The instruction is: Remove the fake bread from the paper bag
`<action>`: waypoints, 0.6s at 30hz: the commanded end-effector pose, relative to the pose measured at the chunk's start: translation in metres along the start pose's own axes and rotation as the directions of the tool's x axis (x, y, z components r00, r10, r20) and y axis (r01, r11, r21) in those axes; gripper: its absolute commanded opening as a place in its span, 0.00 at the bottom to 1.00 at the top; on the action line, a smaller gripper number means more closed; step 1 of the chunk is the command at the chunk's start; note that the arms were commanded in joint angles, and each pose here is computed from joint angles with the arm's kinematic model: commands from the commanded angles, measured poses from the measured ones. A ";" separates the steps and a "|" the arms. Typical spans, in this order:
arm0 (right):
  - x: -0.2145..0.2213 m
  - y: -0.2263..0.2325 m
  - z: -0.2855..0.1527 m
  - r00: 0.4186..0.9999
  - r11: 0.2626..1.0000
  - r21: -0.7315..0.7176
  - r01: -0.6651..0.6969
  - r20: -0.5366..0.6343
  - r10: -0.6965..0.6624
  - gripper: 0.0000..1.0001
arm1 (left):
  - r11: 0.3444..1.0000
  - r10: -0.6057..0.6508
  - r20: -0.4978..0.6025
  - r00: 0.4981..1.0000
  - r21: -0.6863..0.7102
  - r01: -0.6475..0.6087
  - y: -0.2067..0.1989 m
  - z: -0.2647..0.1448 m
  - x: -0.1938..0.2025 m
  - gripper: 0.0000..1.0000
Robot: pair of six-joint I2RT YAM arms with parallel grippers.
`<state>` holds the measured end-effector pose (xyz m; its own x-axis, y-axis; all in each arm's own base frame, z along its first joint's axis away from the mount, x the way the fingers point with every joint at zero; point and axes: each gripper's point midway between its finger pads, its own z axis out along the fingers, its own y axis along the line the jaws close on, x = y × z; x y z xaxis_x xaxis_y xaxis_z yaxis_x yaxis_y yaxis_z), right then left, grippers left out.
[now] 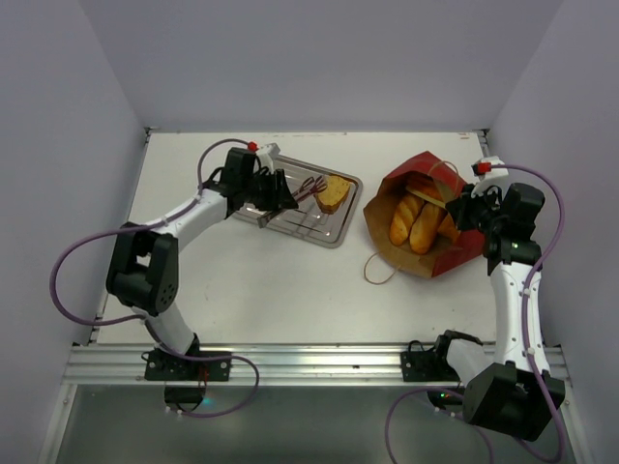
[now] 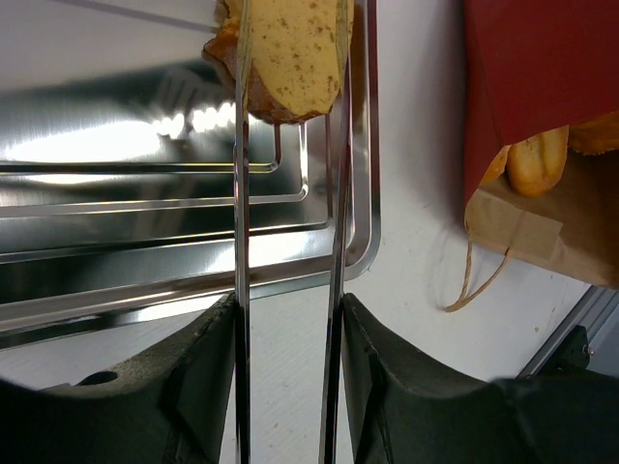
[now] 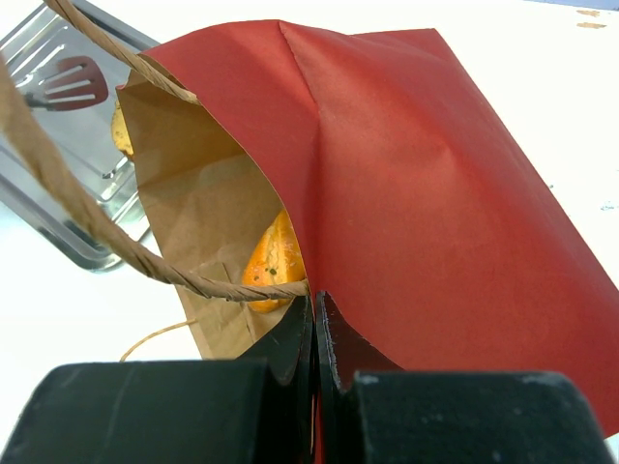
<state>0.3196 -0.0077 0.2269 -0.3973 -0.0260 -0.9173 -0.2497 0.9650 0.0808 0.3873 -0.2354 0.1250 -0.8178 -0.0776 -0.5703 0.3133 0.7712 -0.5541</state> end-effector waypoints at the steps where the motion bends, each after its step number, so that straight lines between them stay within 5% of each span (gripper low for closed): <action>1: -0.003 0.002 -0.001 1.000 1.000 -0.007 0.005 0.022 -0.004 0.00 | 0.999 0.047 0.077 0.996 0.004 -0.048 -0.007 -0.017 -0.021 0.48; 9: -0.004 0.002 -0.001 1.000 1.000 -0.006 0.008 0.023 -0.008 0.00 | 0.992 0.083 0.092 0.992 0.084 -0.091 -0.034 -0.050 -0.013 0.45; 18: -0.002 0.003 0.000 1.000 1.000 -0.019 0.010 0.016 -0.010 0.00 | 0.945 0.163 0.016 0.986 0.284 -0.161 -0.112 -0.093 0.084 0.44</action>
<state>0.3195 -0.0074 0.2269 -0.3973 -0.0261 -0.9173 -0.2514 0.9644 0.0814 0.2752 -0.2511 0.1943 -0.7353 -0.0028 -0.6778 0.5254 0.6293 -0.5726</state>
